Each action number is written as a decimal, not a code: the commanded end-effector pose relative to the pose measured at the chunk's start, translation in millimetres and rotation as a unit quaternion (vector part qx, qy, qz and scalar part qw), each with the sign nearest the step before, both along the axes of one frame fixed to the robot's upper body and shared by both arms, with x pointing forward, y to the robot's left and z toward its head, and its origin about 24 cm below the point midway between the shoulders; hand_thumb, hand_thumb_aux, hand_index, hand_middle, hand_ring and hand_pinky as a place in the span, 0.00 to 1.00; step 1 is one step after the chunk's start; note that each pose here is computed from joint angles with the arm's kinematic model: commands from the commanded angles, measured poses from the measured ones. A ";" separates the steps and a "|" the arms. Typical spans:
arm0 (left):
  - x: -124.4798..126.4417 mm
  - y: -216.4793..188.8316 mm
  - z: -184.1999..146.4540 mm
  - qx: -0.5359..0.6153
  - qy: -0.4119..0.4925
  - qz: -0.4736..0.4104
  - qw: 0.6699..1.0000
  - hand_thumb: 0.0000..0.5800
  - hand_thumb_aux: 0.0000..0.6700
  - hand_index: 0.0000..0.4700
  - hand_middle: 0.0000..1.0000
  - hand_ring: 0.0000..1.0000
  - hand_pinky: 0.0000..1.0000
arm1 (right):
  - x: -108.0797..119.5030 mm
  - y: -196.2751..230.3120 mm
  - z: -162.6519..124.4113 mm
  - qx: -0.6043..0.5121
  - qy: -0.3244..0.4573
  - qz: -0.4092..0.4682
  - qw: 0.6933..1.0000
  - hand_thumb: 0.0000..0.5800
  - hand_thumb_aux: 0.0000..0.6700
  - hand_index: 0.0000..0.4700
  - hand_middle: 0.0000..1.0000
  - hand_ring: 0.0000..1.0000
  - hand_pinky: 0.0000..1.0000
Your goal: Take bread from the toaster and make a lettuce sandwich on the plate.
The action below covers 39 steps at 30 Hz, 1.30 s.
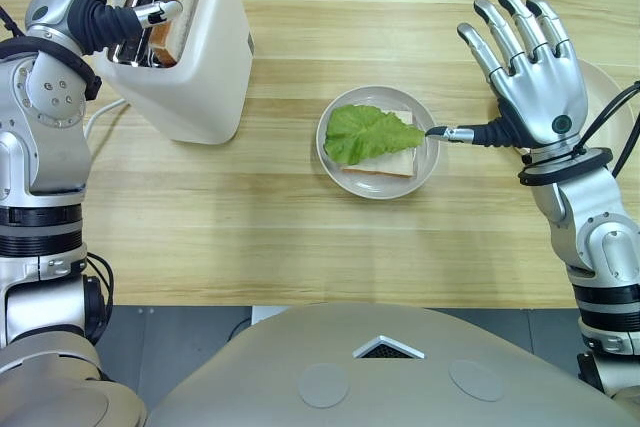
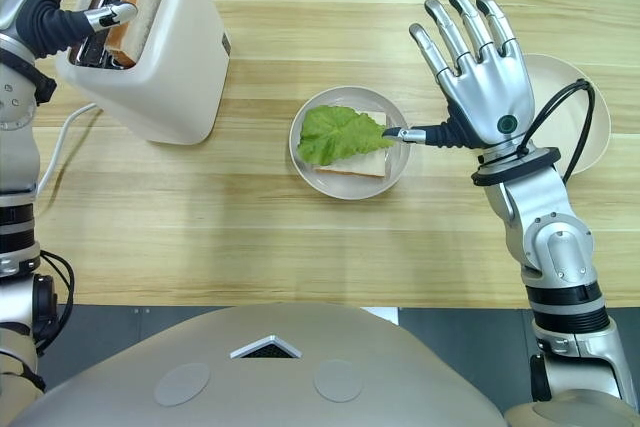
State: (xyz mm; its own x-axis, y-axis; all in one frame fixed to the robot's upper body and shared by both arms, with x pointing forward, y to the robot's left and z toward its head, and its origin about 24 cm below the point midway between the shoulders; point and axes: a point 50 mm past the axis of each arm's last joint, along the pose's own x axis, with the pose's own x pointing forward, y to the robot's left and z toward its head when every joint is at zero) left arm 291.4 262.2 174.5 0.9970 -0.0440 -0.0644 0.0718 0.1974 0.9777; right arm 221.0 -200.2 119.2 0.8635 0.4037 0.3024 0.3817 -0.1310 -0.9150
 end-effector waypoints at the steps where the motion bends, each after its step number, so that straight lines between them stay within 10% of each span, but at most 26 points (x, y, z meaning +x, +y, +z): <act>1: 3.9 -5.9 2.5 0.001 0.012 -0.011 1.000 0.33 0.18 0.18 0.00 0.00 0.00 | 0.9 -6.4 -7.0 0.004 0.010 -0.020 1.000 0.00 0.00 0.00 0.00 0.00 0.00; 21: 8.4 1.6 -14.1 0.033 0.081 0.004 0.996 0.46 0.26 0.26 0.00 0.00 0.00 | -8.4 -14.7 -10.3 0.003 0.005 -0.057 0.998 0.00 0.00 0.00 0.00 0.00 0.00; 22: 8.4 2.7 -14.2 0.035 0.081 0.006 0.996 0.51 0.30 0.30 0.00 0.00 0.00 | -8.7 -15.5 -10.3 0.003 0.005 -0.059 0.998 0.00 0.00 0.00 0.00 0.00 0.00; 24: 8.9 2.1 -14.9 0.037 0.081 0.004 0.996 0.94 0.76 0.76 0.00 0.00 0.00 | -8.7 -16.7 -9.3 0.003 0.004 -0.063 0.998 0.00 0.00 0.00 0.00 0.00 0.00; 25: 9.2 0.9 -15.1 0.036 0.079 0.002 0.996 1.00 1.00 1.00 0.00 0.00 0.00 | -8.4 -17.4 -9.1 0.002 0.004 -0.065 0.998 0.00 0.00 0.00 0.00 0.00 0.00; 26: 9.7 -0.7 -15.0 0.038 0.077 -0.001 0.996 1.00 1.00 1.00 0.00 0.00 0.00 | -8.2 -18.2 -9.0 0.002 0.004 -0.066 0.998 0.00 0.00 0.00 0.00 0.00 0.00; 27: 10.8 -2.7 -14.0 0.039 0.070 -0.006 0.997 1.00 1.00 1.00 0.10 0.10 0.10 | -8.0 -19.1 -10.0 0.000 0.005 -0.070 0.998 0.00 0.00 0.00 0.00 0.00 0.00; 28: 11.8 -4.7 -12.1 0.041 0.062 -0.010 0.997 1.00 1.00 1.00 0.89 0.89 0.89 | -7.8 -20.3 -11.4 -0.002 0.006 -0.073 0.997 0.00 0.00 0.00 0.00 0.00 0.00; 29: 12.8 -6.9 -7.5 0.042 0.045 -0.016 0.998 1.00 1.00 1.00 1.00 1.00 1.00 | -7.8 -21.4 -12.5 -0.001 0.007 -0.075 0.997 0.00 0.00 0.00 0.00 0.00 0.00; 39: 11.4 -14.4 54.6 -0.136 -0.099 -0.103 0.980 1.00 1.00 1.00 1.00 1.00 1.00 | -7.1 -44.3 -32.7 0.010 0.029 -0.124 0.992 0.00 0.00 0.00 0.00 0.00 0.00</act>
